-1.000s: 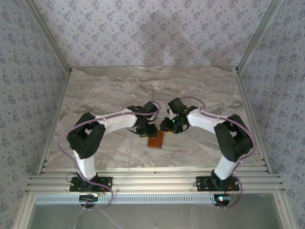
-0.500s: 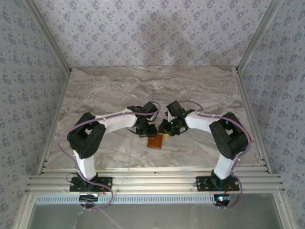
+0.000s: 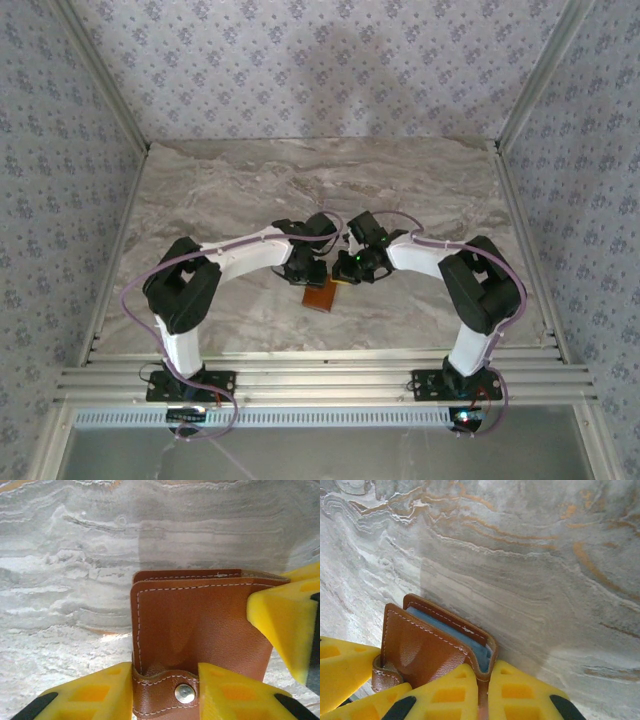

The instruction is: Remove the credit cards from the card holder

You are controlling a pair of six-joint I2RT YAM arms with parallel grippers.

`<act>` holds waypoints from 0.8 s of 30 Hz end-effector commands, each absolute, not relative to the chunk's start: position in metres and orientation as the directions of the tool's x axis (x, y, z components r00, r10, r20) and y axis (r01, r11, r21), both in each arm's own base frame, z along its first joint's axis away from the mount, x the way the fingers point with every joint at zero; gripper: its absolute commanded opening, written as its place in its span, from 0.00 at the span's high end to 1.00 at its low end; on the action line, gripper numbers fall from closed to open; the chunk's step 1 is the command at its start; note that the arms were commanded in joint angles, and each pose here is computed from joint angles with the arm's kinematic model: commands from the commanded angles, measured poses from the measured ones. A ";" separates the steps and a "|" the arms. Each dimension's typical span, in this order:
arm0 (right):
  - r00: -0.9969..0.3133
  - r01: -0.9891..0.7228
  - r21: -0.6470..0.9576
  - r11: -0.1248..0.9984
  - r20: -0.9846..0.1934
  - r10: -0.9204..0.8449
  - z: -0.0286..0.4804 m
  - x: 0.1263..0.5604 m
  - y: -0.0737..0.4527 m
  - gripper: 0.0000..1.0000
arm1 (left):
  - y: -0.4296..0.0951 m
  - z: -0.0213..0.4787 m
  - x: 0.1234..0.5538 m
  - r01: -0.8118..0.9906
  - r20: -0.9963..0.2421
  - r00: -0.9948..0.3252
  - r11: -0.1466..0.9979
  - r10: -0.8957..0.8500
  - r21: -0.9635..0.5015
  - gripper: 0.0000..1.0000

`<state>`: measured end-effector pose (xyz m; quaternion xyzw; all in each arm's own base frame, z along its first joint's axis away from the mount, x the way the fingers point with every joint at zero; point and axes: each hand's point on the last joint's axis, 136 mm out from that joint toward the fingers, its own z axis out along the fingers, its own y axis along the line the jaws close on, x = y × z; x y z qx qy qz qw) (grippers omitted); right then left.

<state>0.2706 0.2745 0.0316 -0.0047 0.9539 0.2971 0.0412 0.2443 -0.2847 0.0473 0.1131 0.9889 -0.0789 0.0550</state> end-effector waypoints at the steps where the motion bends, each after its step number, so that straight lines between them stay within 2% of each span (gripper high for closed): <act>1: -0.999 -0.015 0.477 0.879 -0.035 0.002 0.012 0.260 0.257 1.00 | -0.263 0.059 0.251 0.232 -0.145 -0.963 0.972 0.227 -0.019 0.64; 10: -0.999 -0.024 0.468 0.883 -0.035 -0.008 0.012 0.260 0.256 1.00 | -0.252 0.058 0.254 0.223 -0.142 -0.963 0.974 0.227 0.046 0.61; 15: -0.999 -0.024 0.472 0.881 -0.035 -0.008 0.012 0.260 0.256 1.00 | -0.291 0.070 0.247 0.255 -0.169 -0.959 0.950 0.226 -0.179 0.64; 18: -0.999 -0.022 0.474 0.880 -0.036 -0.005 0.013 0.260 0.257 1.00 | -0.311 0.072 0.240 0.248 -0.140 -0.966 0.924 0.216 -0.290 0.70; 21: -0.999 -0.019 0.477 0.879 -0.035 -0.003 0.013 0.260 0.257 1.00 | -0.321 0.067 0.237 0.226 -0.114 -0.973 0.911 0.198 -0.344 0.74; 24: -0.999 -0.019 0.477 0.879 -0.036 -0.001 0.014 0.260 0.257 1.00 | -0.319 0.060 0.235 0.212 -0.091 -0.977 0.922 0.192 -0.325 0.75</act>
